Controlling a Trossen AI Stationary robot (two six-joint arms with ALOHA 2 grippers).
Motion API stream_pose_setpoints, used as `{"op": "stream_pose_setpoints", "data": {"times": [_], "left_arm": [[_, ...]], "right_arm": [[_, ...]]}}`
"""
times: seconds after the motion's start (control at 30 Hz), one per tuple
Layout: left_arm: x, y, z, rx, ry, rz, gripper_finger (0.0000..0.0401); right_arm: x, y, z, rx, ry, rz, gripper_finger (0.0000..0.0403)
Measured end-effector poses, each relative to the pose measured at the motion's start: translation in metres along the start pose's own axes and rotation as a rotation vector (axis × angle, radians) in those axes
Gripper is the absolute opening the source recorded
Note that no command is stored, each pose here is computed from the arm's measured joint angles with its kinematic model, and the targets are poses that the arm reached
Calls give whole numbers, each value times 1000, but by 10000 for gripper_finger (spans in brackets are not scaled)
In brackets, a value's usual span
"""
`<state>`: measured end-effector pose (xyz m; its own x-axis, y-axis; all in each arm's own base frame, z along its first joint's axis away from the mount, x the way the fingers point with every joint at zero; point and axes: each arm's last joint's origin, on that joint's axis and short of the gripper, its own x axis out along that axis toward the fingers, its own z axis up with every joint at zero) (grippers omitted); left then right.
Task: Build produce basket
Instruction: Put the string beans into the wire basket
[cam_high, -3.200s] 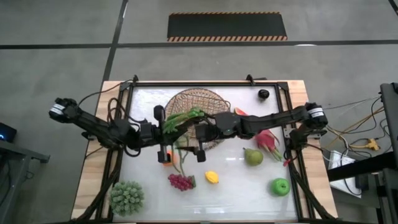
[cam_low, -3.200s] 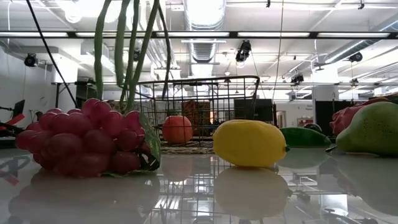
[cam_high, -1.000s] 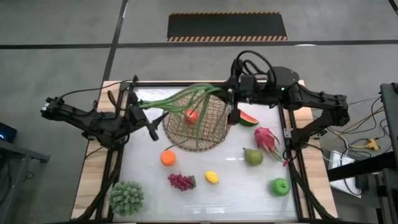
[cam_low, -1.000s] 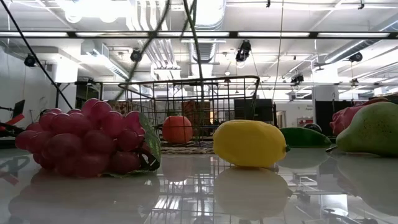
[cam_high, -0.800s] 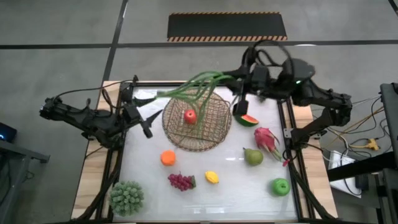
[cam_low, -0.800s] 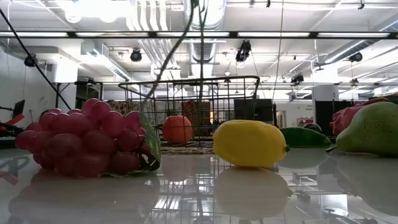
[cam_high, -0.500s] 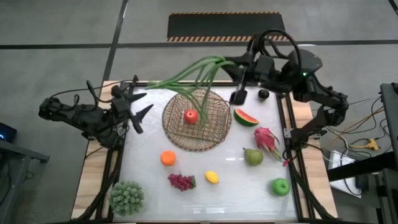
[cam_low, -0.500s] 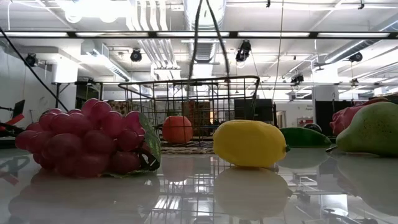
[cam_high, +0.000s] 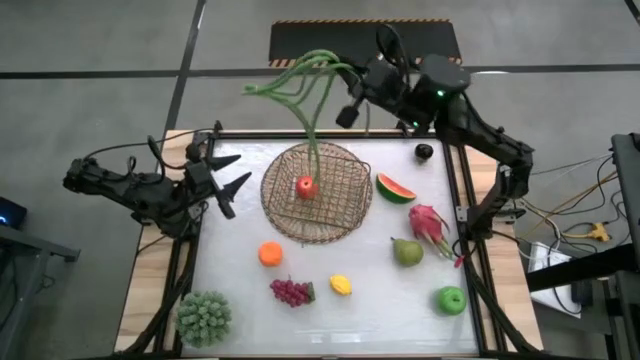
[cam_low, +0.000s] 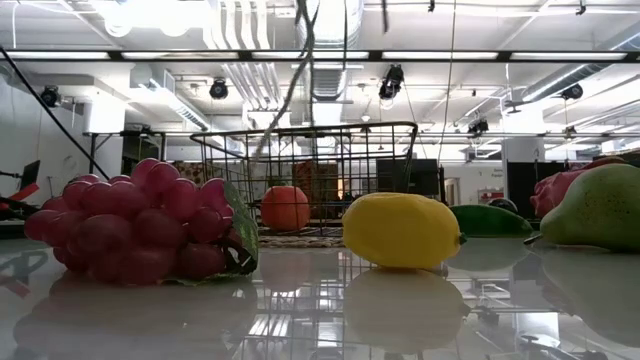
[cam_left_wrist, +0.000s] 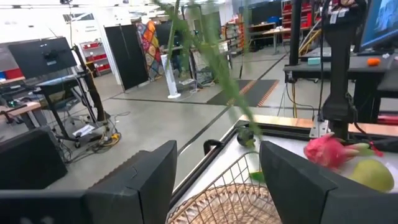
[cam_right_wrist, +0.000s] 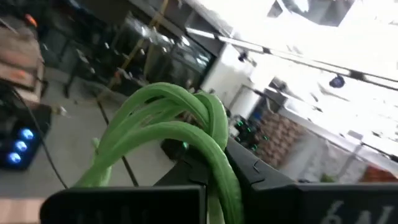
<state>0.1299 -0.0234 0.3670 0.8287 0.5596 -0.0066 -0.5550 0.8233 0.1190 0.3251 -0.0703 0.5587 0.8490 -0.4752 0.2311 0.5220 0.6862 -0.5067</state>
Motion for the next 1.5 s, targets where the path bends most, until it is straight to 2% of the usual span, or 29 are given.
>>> {"op": "stream_pose_setpoints", "data": {"times": [0.1,0.3,0.37,0.47,0.6,0.67,0.83,1.03,1.23,1.37,1.5], "left_arm": [[1,-2,-1,0,0,-1,213],[2,-4,-5,-1,-1,-2,213],[2,-4,-6,-10,-7,-3,213],[3,-5,-9,-5,-4,-4,213],[4,-7,-11,1,1,-6,213],[5,-9,-11,-2,-1,-6,213],[9,-14,-14,18,13,-7,213],[13,-21,-14,12,8,-8,212],[14,-22,-14,9,6,-11,212],[12,-20,-13,2,0,-11,212],[11,-18,-13,-4,-3,-10,212]], "right_arm": [[9,-12,-12,-64,33,-49,11],[14,-44,-30,23,42,-89,11],[12,-49,-31,79,25,-52,11],[9,-47,-31,198,-9,100,11],[5,-34,-34,371,12,358,11],[3,-27,-37,431,72,440,11],[8,-8,-62,491,274,512,11],[28,28,-111,583,577,580,12],[43,65,-162,624,802,622,12],[44,84,-187,632,919,711,12],[39,97,-204,619,1027,852,13]]}}
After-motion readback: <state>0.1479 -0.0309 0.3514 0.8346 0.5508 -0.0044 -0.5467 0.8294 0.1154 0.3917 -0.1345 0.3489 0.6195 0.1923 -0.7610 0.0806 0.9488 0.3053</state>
